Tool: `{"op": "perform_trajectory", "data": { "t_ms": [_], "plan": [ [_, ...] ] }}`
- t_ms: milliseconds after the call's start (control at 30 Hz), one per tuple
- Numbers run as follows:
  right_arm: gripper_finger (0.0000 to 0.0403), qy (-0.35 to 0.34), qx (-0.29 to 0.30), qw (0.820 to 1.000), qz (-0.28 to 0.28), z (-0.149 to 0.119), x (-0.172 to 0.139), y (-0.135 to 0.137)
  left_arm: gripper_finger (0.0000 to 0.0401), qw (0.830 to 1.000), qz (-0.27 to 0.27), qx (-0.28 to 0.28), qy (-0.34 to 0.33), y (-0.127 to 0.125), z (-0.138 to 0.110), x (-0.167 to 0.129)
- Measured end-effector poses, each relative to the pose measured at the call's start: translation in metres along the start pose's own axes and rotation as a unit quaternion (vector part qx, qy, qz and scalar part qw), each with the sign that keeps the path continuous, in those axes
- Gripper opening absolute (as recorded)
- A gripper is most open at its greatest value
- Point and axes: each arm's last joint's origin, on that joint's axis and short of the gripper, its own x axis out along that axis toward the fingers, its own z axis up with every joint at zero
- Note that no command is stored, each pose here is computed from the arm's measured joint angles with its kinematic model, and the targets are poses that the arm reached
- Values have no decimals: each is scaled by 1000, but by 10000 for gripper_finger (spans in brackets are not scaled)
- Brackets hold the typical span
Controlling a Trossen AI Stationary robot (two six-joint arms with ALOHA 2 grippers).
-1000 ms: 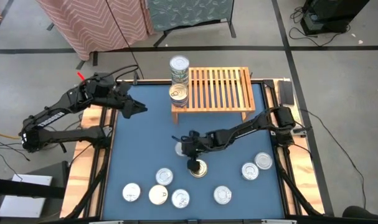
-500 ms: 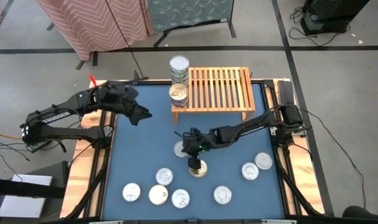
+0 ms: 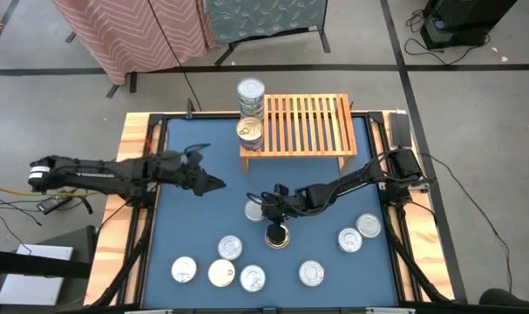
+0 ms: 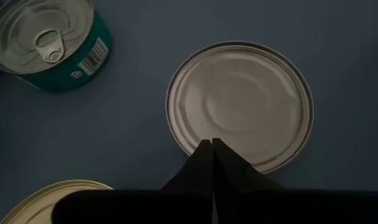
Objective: Stack canned seafood by type on shelf
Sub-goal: Stack the green tuna can on top of the other green tuna cans on the shelf
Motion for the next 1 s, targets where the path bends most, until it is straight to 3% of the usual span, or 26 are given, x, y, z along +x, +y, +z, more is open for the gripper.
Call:
{"op": "perform_trajectory", "data": {
  "t_ms": [133,400,533,833,1000],
  "plan": [
    [1,-4,35,999,-27,-7,1,-3,229,998,23,-58,-3,23,-20,7],
    [0,-7,80,996,-32,-25,5,-11,229,984,-15,-174,-32,45,-36,16],
    [0,-15,99,995,-32,-29,6,-13,229,980,-20,-194,-33,45,-36,21],
    [0,-19,110,993,-39,-32,10,-14,229,971,33,-238,-15,59,-47,40],
    [0,-22,110,993,-48,-36,14,-8,229,968,13,-249,-9,59,-51,50]
  ]
}}
